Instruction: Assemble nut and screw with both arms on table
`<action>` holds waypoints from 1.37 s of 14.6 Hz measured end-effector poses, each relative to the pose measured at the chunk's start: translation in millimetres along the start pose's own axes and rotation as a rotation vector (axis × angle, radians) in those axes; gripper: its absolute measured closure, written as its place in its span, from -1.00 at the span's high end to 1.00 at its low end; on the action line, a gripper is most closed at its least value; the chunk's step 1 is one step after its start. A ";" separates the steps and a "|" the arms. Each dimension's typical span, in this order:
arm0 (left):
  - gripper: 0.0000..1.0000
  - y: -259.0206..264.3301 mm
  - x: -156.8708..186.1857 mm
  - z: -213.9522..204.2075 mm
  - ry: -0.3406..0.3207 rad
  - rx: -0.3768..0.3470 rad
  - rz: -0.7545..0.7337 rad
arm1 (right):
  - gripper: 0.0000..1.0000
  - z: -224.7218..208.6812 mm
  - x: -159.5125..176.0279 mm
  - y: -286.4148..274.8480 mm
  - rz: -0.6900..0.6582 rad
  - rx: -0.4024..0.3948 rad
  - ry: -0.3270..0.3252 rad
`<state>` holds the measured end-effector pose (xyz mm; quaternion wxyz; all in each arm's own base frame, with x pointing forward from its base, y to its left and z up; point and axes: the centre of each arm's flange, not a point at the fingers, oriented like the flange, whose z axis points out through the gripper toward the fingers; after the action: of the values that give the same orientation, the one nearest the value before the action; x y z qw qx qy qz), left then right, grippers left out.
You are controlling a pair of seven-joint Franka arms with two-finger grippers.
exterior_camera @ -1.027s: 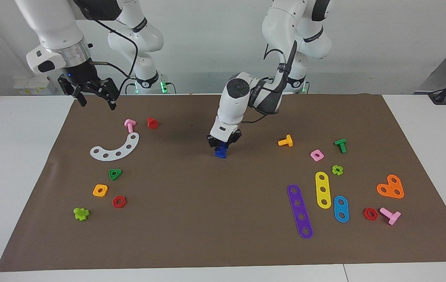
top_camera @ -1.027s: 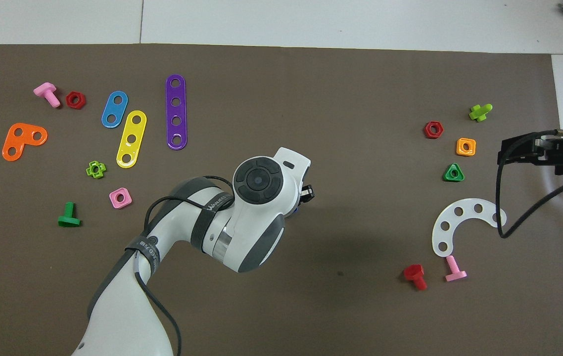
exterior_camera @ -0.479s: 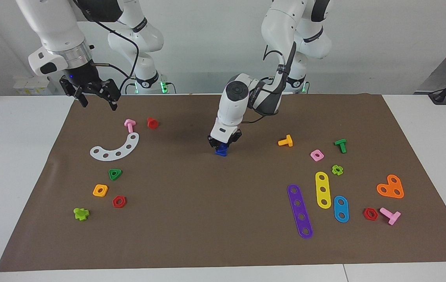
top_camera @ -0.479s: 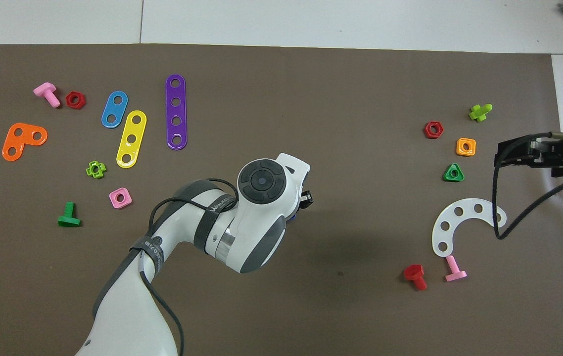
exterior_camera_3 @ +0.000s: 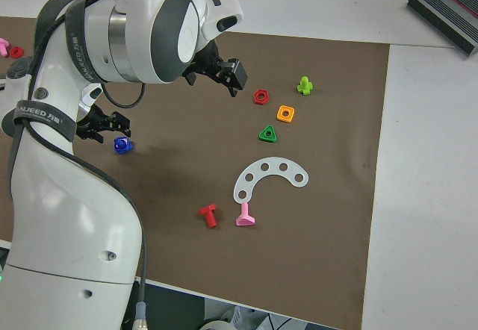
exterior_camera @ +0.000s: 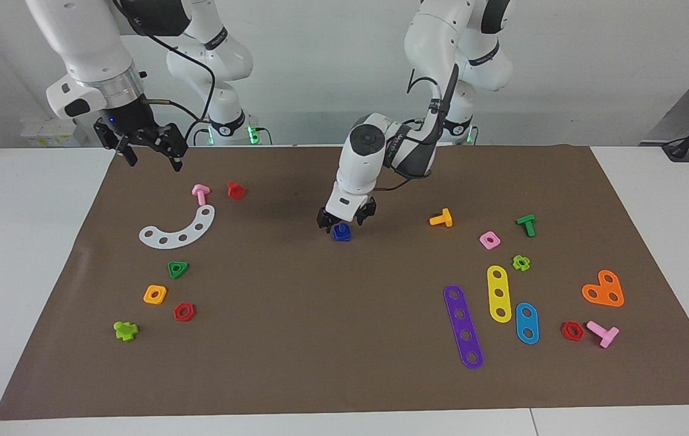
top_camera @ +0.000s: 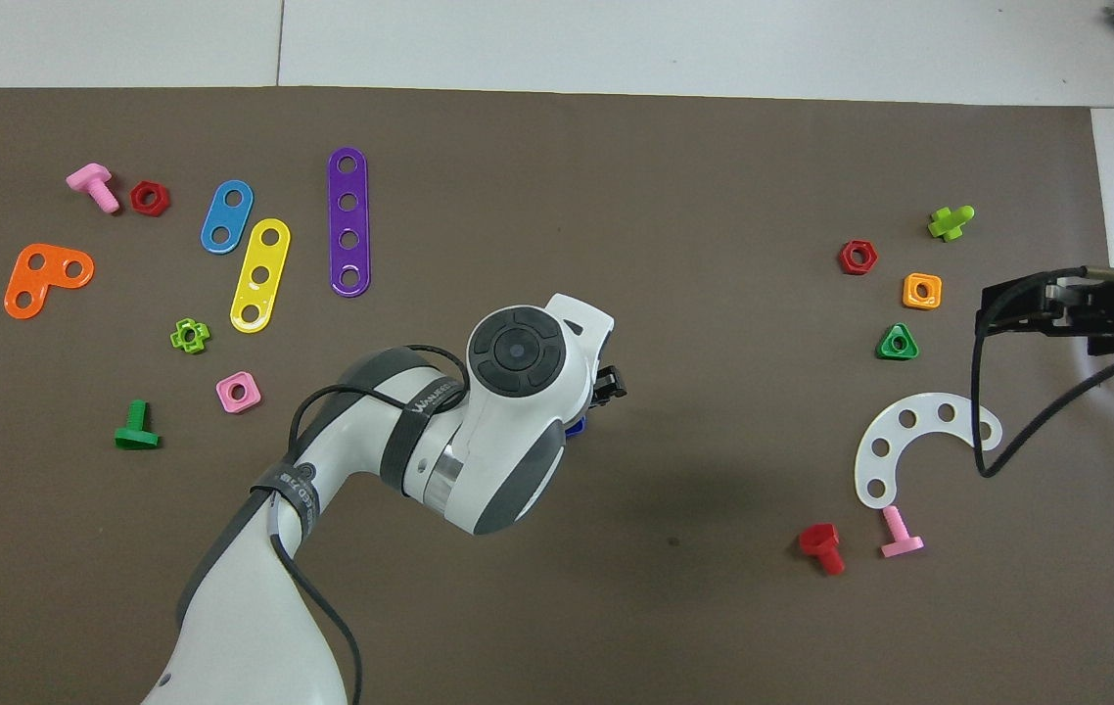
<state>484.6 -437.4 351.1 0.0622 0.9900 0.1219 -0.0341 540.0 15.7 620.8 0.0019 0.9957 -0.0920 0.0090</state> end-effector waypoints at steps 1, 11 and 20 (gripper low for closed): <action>1.00 1.6 6.8 -15.5 0.005 0.003 -0.002 | 1.00 -0.1 -0.1 0.0 0.000 0.000 0.000; 1.00 -208.3 133.9 -241.9 0.028 -0.026 0.102 | 1.00 -1.3 -0.8 -0.5 -0.001 0.001 0.002; 0.97 -394.8 143.1 -287.6 0.036 0.111 0.266 | 1.00 -1.4 -0.8 -0.5 -0.001 0.001 0.002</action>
<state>541.3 14.4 578.6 0.0090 0.9998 -0.0116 -0.0144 539.2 16.4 622.1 0.0017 0.9958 -0.0914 0.0102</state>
